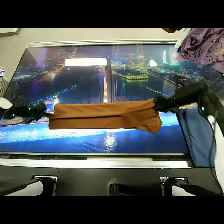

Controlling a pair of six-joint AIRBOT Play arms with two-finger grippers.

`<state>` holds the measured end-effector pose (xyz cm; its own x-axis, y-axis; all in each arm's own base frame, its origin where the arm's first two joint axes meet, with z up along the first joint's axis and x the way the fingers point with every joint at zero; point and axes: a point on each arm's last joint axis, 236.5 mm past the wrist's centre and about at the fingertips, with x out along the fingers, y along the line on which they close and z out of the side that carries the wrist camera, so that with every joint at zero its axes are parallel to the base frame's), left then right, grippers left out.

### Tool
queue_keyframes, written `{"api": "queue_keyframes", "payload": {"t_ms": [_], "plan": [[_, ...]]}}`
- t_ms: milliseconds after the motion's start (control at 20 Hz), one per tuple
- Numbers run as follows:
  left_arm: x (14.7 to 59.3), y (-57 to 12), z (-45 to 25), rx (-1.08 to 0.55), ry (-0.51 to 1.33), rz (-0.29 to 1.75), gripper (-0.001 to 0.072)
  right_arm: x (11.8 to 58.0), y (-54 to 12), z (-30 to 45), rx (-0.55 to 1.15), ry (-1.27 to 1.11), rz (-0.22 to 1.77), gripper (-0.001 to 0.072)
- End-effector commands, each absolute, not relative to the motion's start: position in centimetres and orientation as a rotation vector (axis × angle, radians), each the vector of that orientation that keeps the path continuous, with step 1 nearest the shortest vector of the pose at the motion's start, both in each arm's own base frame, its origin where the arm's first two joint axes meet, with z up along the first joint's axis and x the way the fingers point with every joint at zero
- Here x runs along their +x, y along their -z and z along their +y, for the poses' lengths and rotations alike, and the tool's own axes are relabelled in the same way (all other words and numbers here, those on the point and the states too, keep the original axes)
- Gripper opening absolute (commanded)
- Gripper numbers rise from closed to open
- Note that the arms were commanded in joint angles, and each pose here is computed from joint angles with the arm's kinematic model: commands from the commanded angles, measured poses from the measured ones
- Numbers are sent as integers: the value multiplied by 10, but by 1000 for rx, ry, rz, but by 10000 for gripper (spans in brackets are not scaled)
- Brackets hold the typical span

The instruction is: Fold the clothes and pants, and hang the long-sleeved shirts on hangers.

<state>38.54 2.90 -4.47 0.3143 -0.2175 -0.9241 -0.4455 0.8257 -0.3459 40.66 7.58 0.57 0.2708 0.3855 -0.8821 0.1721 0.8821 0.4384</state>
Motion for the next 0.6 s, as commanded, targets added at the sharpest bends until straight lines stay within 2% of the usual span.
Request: {"api": "queue_keyframes", "payload": {"t_ms": [0,250,300,350,400,450,500,550], "plan": [[426,69,26,-577,-126,1286,15,454,20,73,479,-163,1298,20],[447,96,14,-561,-100,1335,25,472,58,74,488,-171,1335,22],[449,96,12,-558,-96,1332,99,471,63,74,489,-171,1345,24],[453,92,12,-559,-95,1322,265,471,62,75,489,-172,1347,100],[456,84,13,-555,-89,1312,460,469,55,73,487,-181,1357,199],[459,75,15,-543,-85,1309,549,468,43,69,477,-197,1368,282],[458,64,22,-515,-88,1317,549,468,29,58,464,-203,1366,343],[455,53,29,-489,-93,1328,549,470,14,39,483,-185,1342,355]]}}
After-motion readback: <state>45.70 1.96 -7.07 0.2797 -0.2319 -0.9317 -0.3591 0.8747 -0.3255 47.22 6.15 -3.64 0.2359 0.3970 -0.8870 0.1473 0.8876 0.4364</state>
